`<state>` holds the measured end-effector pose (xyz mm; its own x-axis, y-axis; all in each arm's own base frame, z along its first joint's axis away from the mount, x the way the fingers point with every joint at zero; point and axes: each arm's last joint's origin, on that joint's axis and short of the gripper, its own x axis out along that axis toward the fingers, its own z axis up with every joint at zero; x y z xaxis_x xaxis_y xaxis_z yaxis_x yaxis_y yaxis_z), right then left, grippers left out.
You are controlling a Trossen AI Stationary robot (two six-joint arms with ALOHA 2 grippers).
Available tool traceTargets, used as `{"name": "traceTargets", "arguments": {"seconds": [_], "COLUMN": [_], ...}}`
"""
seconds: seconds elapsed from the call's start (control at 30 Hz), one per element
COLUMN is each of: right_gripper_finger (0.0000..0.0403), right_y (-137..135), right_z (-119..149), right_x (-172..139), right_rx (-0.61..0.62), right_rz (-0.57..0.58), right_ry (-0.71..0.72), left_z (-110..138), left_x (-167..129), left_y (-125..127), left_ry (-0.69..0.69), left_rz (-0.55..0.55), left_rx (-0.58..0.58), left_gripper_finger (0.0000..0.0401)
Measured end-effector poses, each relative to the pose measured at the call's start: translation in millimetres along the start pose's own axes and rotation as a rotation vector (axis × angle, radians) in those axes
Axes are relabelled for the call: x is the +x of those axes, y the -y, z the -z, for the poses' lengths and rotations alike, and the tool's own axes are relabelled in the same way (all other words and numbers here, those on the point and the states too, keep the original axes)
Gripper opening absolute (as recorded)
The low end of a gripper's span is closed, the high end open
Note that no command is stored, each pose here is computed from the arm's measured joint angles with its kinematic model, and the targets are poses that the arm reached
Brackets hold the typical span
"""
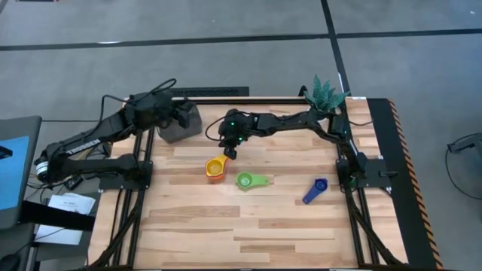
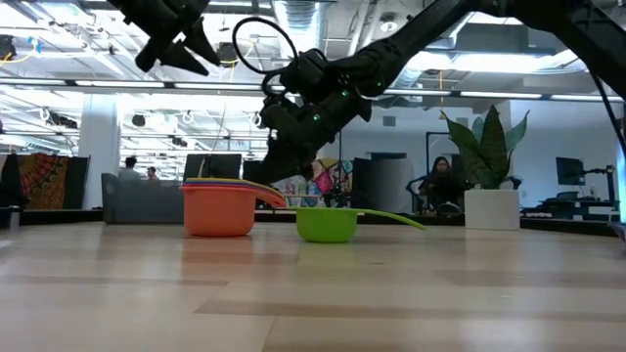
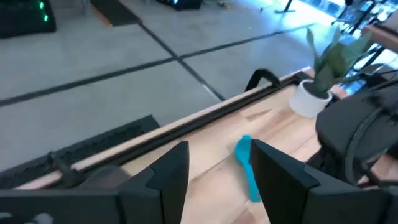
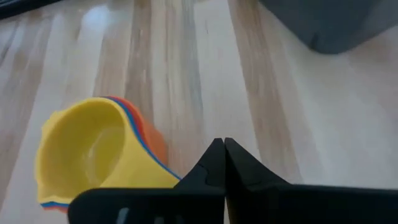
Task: Nest measuring cups in basket
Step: Adjust the stacked measuring cups on the table
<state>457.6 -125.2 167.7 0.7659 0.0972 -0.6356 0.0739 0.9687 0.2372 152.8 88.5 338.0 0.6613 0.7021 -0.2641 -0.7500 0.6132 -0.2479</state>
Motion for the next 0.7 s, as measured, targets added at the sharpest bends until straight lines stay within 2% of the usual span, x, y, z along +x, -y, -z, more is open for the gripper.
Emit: {"name": "traceTargets", "arguments": {"seconds": [0.7], "right_gripper_finger": [0.001], "right_y": [-1.9], "right_z": [6.1], "right_x": [0.5], "right_rx": [-0.015], "right_rz": [-0.003], "right_ry": [-0.06], "left_z": [6.0], "left_x": [-0.2], "left_y": [7.0], "left_ry": [-0.039], "left_rz": [0.025], "left_rx": [-0.011], "left_gripper_finger": [0.016]}}
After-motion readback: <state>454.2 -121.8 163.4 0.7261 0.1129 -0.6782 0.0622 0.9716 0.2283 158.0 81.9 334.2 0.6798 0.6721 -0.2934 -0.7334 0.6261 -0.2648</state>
